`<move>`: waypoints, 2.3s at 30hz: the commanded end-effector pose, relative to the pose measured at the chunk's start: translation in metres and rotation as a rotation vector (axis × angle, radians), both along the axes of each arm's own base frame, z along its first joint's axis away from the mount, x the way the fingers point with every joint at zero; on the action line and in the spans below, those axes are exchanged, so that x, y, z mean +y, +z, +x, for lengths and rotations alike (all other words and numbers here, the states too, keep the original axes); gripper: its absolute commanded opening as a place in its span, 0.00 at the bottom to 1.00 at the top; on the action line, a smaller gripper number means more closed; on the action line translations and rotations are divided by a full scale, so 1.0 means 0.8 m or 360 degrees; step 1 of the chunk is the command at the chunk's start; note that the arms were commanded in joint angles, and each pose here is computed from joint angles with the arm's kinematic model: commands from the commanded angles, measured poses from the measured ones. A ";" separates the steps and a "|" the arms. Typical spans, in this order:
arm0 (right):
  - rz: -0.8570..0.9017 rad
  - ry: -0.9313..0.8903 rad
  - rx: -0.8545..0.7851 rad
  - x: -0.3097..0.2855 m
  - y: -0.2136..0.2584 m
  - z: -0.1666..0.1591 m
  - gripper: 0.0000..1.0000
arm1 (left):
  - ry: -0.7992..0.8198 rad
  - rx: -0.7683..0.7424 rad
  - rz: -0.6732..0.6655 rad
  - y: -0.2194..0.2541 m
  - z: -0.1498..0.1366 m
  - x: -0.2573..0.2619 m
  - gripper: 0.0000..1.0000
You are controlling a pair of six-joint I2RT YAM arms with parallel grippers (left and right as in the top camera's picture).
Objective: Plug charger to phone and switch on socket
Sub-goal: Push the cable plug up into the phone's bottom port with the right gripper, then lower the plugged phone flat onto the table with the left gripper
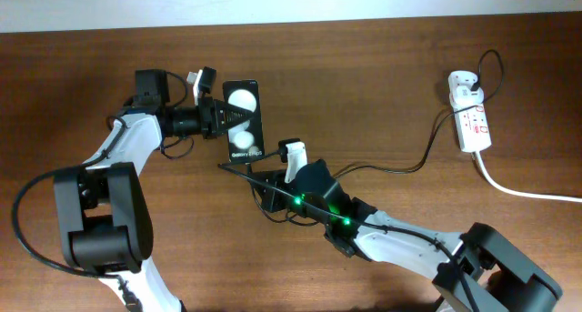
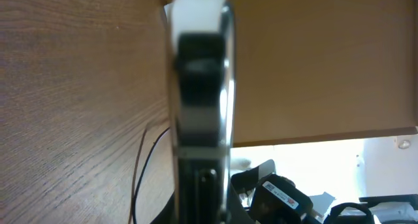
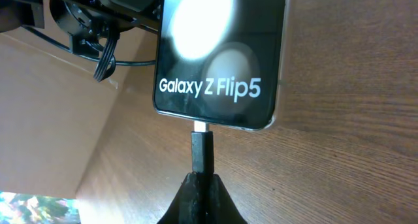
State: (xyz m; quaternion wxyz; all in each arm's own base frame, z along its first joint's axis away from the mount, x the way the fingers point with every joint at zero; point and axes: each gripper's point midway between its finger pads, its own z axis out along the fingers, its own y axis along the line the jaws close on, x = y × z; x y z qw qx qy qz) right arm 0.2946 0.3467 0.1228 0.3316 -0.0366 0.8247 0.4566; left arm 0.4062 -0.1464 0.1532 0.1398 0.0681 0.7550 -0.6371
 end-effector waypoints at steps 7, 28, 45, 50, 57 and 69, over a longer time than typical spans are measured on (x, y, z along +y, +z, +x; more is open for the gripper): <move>0.0079 -0.0428 -0.0270 -0.034 0.049 0.067 0.04 | -0.0092 0.0019 -0.0111 0.020 -0.020 -0.016 0.00; -0.0394 -0.0141 -0.0220 -0.039 -0.024 0.036 0.99 | 0.0209 0.0141 0.0481 -0.059 0.014 0.010 0.00; -0.0771 -0.0090 0.0429 -0.136 -0.124 -0.003 0.99 | 0.0419 0.0283 0.1327 -0.144 0.002 -0.037 0.01; -0.0746 -0.0066 0.0430 -0.136 -0.110 -0.010 0.99 | 0.0326 0.0336 0.1488 -0.158 -0.030 -0.050 0.04; -0.0730 -0.0085 0.0390 -0.134 -0.105 -0.003 0.99 | 0.0301 0.0268 0.1672 -0.167 -0.044 -0.060 0.15; -0.0730 -0.0085 0.0390 -0.134 -0.105 -0.003 0.99 | 0.0324 0.0256 0.1706 -0.169 -0.042 -0.055 0.43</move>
